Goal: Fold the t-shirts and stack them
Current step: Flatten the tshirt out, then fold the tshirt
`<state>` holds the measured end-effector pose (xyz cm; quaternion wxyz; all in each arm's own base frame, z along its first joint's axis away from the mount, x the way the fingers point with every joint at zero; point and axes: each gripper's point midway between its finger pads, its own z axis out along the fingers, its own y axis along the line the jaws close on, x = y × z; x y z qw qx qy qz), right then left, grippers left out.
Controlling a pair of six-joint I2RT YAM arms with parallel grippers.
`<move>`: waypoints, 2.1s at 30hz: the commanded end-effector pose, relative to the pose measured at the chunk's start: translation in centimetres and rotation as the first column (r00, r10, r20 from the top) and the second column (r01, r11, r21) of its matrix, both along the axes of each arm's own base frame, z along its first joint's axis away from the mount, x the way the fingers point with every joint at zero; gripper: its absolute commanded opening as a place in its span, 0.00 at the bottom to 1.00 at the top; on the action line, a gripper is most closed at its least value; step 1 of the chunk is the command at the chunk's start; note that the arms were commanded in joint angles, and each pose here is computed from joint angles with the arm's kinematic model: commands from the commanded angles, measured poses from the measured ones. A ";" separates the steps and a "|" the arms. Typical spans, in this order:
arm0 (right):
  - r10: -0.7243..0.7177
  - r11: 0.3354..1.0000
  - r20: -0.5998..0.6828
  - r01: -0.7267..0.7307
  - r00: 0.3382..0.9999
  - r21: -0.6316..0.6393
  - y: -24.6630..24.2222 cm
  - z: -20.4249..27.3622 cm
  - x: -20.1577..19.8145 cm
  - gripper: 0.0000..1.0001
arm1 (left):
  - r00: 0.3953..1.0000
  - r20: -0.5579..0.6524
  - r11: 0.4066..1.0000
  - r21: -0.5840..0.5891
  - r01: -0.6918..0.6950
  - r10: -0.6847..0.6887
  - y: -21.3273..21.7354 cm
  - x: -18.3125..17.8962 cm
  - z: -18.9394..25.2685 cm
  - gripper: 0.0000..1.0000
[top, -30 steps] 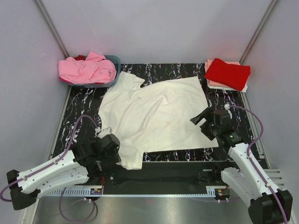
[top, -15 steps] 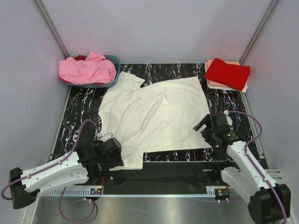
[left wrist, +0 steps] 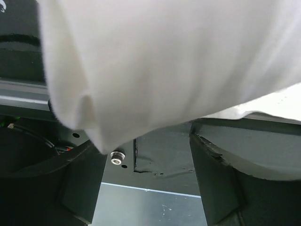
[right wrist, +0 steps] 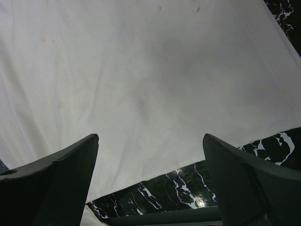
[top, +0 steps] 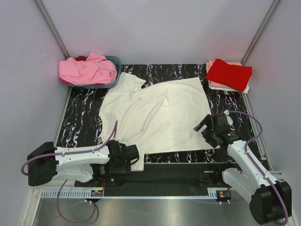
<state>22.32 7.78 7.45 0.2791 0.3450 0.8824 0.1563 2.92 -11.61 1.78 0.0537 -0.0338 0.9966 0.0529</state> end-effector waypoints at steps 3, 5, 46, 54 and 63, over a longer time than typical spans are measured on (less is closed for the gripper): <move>0.023 1.000 0.053 -0.023 0.998 0.001 0.2 0.7 0.7 1.00 | 0.987 0.160 0.996 -0.081 0.048 -0.034 -3.5 3.7 0.0 0.75; 0.029 1.000 0.053 -0.030 0.998 0.003 0.3 0.4 0.7 1.00 | 0.974 0.226 0.991 -0.118 0.058 -0.030 -4.6 5.0 1.2 0.75; 0.079 0.995 0.009 -0.080 0.997 0.052 1.2 -1.8 2.1 1.00 | 0.962 0.011 0.962 0.014 0.272 -0.272 -12.0 2.0 -2.4 0.62; -0.044 0.998 -0.058 0.042 0.997 -0.041 -1.6 -1.1 0.7 1.00 | 0.959 0.008 0.957 0.059 0.283 -0.284 -11.8 2.1 -2.6 0.10; -0.274 0.958 -0.016 0.272 0.962 -0.086 -6.2 0.9 -1.9 1.00 | 0.965 0.094 0.968 0.080 0.239 -0.246 -9.3 3.8 1.7 0.01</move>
